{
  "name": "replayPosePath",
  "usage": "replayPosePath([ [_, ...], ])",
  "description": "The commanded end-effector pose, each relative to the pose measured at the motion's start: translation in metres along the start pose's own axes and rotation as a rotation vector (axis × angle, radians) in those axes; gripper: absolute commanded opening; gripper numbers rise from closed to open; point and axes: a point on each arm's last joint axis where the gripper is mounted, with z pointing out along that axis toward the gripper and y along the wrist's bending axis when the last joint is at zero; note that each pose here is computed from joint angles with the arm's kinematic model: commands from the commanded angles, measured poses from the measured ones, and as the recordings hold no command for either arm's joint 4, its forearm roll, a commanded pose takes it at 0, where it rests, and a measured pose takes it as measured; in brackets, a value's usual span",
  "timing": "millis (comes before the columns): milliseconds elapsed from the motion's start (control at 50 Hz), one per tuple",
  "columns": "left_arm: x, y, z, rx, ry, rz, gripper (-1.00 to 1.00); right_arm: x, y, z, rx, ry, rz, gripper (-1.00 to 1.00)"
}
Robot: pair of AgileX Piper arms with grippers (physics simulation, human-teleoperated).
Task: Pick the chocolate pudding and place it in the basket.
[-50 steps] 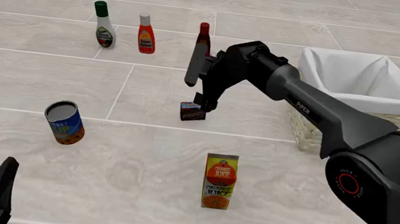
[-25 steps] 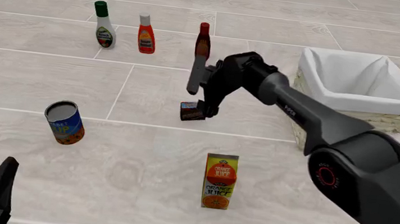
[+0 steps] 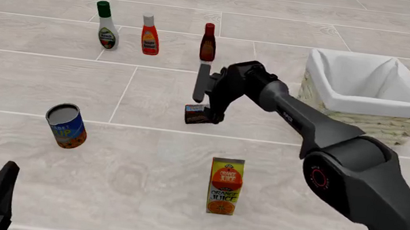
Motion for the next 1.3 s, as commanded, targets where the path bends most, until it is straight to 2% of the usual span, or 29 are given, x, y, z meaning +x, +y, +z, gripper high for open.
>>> replayPosePath([
  [20,0.0,0.0,0.0,0.0,0.001,-0.001,1.0,0.006,-0.002,0.013,0.006,0.004,-0.011,1.0],
  [440,0.0,0.0,0.0,0.0,0.001,0.0,1.0,0.009,0.003,0.035,-0.003,0.009,-0.033,1.0],
  [960,0.0,0.0,0.0,0.0,0.001,0.0,1.0,0.009,0.012,0.053,-0.034,0.02,-0.03,1.0],
  [1300,0.0,0.0,0.0,0.0,0.001,0.0,1.0,0.014,0.009,0.065,-0.041,0.032,-0.032,1.0],
])
